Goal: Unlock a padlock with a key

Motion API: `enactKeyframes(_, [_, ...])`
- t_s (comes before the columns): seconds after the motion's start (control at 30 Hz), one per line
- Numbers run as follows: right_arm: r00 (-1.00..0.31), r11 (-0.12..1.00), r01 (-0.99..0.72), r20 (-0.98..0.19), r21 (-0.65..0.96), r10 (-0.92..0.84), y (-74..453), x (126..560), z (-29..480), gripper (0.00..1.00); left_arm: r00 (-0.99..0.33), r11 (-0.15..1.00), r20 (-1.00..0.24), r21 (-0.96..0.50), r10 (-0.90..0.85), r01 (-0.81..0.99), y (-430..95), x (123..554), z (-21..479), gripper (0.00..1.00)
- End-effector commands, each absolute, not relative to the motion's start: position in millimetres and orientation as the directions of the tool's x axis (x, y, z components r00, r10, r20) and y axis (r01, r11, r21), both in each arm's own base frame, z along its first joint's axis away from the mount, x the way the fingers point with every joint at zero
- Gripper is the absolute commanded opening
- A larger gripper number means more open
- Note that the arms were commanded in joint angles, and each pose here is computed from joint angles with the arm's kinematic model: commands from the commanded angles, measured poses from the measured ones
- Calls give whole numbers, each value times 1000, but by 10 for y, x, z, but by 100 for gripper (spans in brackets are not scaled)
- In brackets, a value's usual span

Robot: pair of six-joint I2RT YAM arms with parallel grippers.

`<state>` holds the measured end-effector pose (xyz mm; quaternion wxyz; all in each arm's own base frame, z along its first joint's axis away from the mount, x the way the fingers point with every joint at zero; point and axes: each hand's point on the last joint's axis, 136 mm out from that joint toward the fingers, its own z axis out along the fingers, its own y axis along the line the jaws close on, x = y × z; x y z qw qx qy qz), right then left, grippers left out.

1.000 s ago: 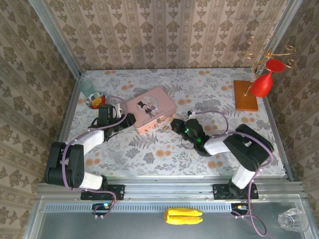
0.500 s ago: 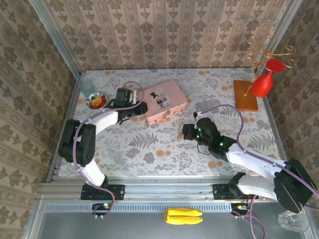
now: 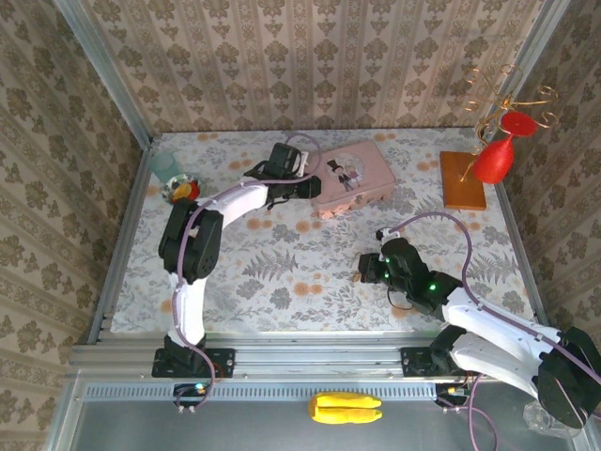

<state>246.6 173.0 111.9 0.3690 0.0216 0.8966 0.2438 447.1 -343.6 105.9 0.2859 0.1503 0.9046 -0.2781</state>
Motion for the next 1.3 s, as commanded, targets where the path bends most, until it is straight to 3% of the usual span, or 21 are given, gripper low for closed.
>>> enactKeyframes(0.0, [-730, 876, -130, -643, 464, 231, 1730, 2462, 1113, 0, -809, 800, -557, -390, 191, 457, -3603, 4352, 941, 41])
enactKeyframes(0.23, [-756, 883, -139, -624, 448, 198, 1745, 2422, 1026, 0, -744, 782, -588, -282, 316, 555, -3790, 4084, 1264, 46])
enactKeyframes(0.43, [-765, 871, -175, -620, 459, 173, 1859, 2374, 1029, 0, -699, 749, -668, -321, 255, 579, -3569, 3700, 1630, 52])
enactKeyframes(0.9, [-814, 874, -249, -580, 417, 45, 2341, 2300, 804, 0, -708, 857, -701, -416, -88, 305, -1710, 3009, 1256, 53])
enactKeyframes(1.27, [-827, 904, -240, -562, 355, 1, 2511, 2491, 571, 0, -703, 845, -692, -466, -163, 263, -1322, 2790, 1174, 54])
